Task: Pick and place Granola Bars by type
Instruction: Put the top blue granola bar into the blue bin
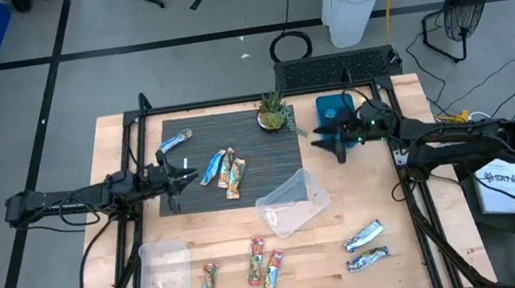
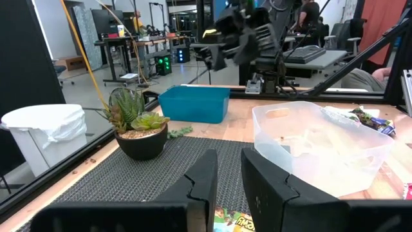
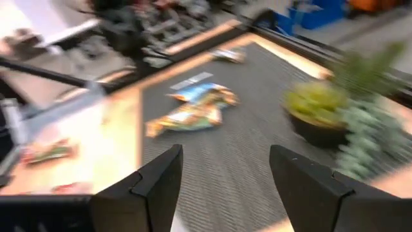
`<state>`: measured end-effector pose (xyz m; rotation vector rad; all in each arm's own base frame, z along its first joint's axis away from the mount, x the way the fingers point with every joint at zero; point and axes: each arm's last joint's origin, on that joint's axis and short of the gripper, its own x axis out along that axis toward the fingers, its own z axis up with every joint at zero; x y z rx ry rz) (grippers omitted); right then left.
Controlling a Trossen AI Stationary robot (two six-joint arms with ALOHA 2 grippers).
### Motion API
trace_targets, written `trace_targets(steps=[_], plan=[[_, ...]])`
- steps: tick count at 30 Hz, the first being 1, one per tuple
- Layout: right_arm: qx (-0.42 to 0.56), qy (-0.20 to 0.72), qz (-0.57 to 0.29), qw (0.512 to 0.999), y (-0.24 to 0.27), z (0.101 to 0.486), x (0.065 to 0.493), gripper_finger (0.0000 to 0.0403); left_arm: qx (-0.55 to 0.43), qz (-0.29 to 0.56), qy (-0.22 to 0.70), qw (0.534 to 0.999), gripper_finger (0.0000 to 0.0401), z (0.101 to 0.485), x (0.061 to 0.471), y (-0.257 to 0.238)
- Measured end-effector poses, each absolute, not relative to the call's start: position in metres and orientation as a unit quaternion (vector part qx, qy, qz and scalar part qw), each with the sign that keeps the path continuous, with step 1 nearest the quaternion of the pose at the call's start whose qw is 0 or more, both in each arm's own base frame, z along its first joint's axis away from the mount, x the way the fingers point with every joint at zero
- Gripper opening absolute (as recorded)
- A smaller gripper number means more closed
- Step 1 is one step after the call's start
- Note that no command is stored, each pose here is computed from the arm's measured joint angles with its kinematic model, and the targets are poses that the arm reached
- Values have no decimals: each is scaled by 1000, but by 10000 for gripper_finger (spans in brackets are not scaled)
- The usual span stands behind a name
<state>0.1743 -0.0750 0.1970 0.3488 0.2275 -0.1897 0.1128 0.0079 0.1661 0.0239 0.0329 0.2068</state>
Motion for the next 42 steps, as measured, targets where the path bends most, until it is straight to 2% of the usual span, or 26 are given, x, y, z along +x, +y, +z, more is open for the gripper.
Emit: trace_targets(steps=[8,22,28,34,38,42], plan=[[148,60,22,987,-26,211,191,222,12,103,17,994,76,166,113,8],[167,88,169,967,70,211,180,222,12,103,17,994,76,166,113,8],[166,96,195,962,102,219,169,216,12,103,16,994,76,166,113,8],[147,165,182,958,132,229,167,164,12,103,17,994,76,166,113,8],[133,255,147,946,149,227,173,105,12,103,16,994,76,166,113,8],[143,301,127,934,159,219,181,35,12,103,17,994,76,166,113,8]])
